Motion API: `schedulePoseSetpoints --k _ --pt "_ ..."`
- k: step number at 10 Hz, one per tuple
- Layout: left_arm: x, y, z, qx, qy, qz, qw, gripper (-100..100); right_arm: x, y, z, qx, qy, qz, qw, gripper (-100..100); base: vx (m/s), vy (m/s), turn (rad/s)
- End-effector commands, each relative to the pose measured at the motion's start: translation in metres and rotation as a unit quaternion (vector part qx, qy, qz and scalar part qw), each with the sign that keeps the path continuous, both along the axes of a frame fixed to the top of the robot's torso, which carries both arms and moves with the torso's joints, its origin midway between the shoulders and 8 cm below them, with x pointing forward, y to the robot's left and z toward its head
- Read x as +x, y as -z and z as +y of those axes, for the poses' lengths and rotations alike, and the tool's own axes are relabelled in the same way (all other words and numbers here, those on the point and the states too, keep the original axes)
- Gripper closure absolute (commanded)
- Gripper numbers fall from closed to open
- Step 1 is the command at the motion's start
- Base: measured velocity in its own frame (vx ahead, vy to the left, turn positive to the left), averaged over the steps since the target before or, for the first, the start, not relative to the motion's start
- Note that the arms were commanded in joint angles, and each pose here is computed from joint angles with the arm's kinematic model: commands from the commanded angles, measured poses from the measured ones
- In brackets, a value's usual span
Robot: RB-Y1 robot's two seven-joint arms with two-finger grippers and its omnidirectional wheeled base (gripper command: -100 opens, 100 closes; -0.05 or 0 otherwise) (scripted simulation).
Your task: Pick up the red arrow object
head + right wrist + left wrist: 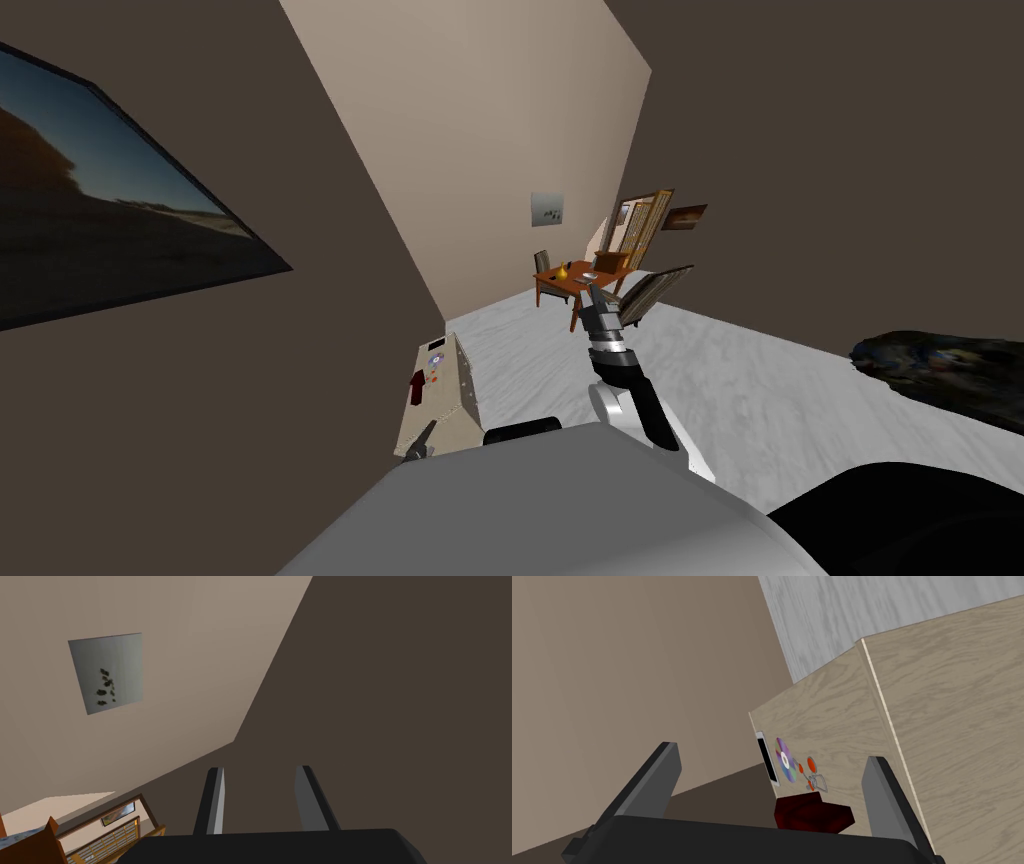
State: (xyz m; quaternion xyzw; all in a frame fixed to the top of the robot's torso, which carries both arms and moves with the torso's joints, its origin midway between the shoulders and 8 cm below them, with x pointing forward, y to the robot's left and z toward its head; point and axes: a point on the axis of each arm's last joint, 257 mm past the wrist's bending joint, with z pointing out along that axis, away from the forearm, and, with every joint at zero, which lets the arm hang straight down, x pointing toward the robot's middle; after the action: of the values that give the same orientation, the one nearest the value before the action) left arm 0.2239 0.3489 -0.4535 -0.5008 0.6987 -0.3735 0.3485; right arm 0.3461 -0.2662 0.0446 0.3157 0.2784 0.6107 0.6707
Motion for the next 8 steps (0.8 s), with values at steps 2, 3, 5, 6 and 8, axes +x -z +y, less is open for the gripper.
schedulePoseSetpoints --k 2,3,5,6,8 --pt "-0.046 0.037 0.020 0.021 0.006 0.068 0.9974 -100 0.000 0.000 0.000 0.000 0.000 0.000 1.0000 0 0.071 0.021 -0.214" --pt "-0.046 0.037 0.020 0.021 0.006 0.068 0.9974 -100 0.000 0.000 0.000 0.000 0.000 0.000 1.0000 0 0.068 0.014 -0.155" --pt "-0.072 0.055 0.032 0.034 0.011 0.105 0.9938 -100 0.000 0.000 0.000 0.000 0.000 0.000 1.0000 0 0.068 0.027 -0.209" --pt "-0.093 0.066 0.041 0.045 0.019 0.135 0.9896 -100 0.000 0.000 0.000 0.000 0.000 0.000 1.0000 0 0.073 0.015 -0.291" --pt "-0.126 0.083 0.062 0.066 0.022 0.179 0.9814 -100 0.000 0.000 0.000 0.000 0.000 0.000 1.0000 0 0.115 0.031 -0.316"
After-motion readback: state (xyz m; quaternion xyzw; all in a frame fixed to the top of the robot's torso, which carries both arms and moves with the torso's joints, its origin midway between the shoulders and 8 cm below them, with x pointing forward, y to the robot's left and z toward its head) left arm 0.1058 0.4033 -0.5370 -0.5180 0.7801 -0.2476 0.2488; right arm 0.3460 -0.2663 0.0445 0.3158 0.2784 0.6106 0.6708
